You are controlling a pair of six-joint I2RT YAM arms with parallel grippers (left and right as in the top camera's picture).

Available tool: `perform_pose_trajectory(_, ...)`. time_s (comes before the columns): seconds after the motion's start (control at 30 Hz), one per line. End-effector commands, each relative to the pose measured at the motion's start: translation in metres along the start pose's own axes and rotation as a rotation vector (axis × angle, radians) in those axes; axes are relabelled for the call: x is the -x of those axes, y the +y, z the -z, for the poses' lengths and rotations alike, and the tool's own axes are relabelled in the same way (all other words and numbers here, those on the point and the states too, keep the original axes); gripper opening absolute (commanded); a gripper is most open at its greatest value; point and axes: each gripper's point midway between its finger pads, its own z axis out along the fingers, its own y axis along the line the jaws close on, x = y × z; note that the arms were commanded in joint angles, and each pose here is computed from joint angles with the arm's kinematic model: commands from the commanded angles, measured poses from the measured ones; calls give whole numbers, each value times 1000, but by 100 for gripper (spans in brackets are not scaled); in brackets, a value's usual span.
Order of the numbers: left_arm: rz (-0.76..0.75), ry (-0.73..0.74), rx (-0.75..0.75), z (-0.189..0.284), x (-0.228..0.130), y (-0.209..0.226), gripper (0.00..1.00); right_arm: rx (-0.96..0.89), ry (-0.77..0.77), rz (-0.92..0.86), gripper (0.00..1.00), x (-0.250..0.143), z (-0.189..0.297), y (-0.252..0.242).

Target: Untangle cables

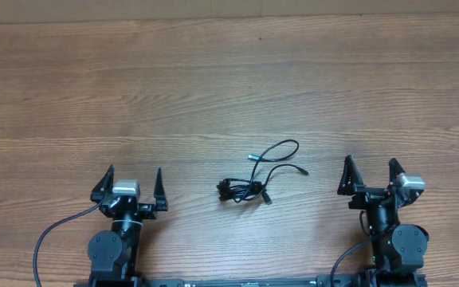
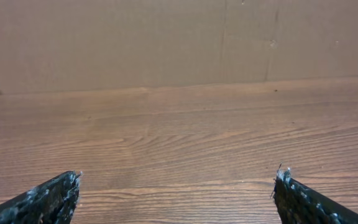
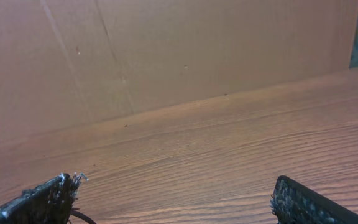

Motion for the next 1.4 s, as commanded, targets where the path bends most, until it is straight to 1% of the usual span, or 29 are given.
perform_pose_trajectory(0.0,3,-3,-11,0,0,-2,100,6,-6,9,100,-1,0,0)
perform_pose_trajectory(0.1,8,-4,-11,0,0,-2,100,6,-6,9,100,-1,0,0)
perform_pose_trajectory(0.17,73,-5,-22,0,1,-4,100,6,-6,9,100,-1,0,0)
perform_pose_trajectory(0.27,120,-17,-116,3,9,-20,100,6,-6,9,100,-1,0,0)
perform_pose_trajectory(0.5,205,-36,-193,10,31,-32,100,6,-6,9,100,-1,0,0)
perform_pose_trajectory(0.73,210,-7,-206,24,51,-34,100,6,-6,9,100,-1,0,0)
perform_pose_trajectory(0.83,208,-16,-252,32,64,-41,100,6,-6,9,100,-1,0,0)
perform_pose_trajectory(0.9,232,-15,-290,37,71,-47,100,6,-6,9,100,-1,0,0)
perform_pose_trajectory(1.0,296,24,-322,40,75,-53,100,6,-6,9,100,-1,0,0)
perform_pose_trajectory(1.17,323,99,-419,43,86,-69,100,6,-6,9,100,-1,0,0)
perform_pose_trajectory(1.37,366,291,-417,34,97,-73,100,6,-6,9,100,-1,0,0)
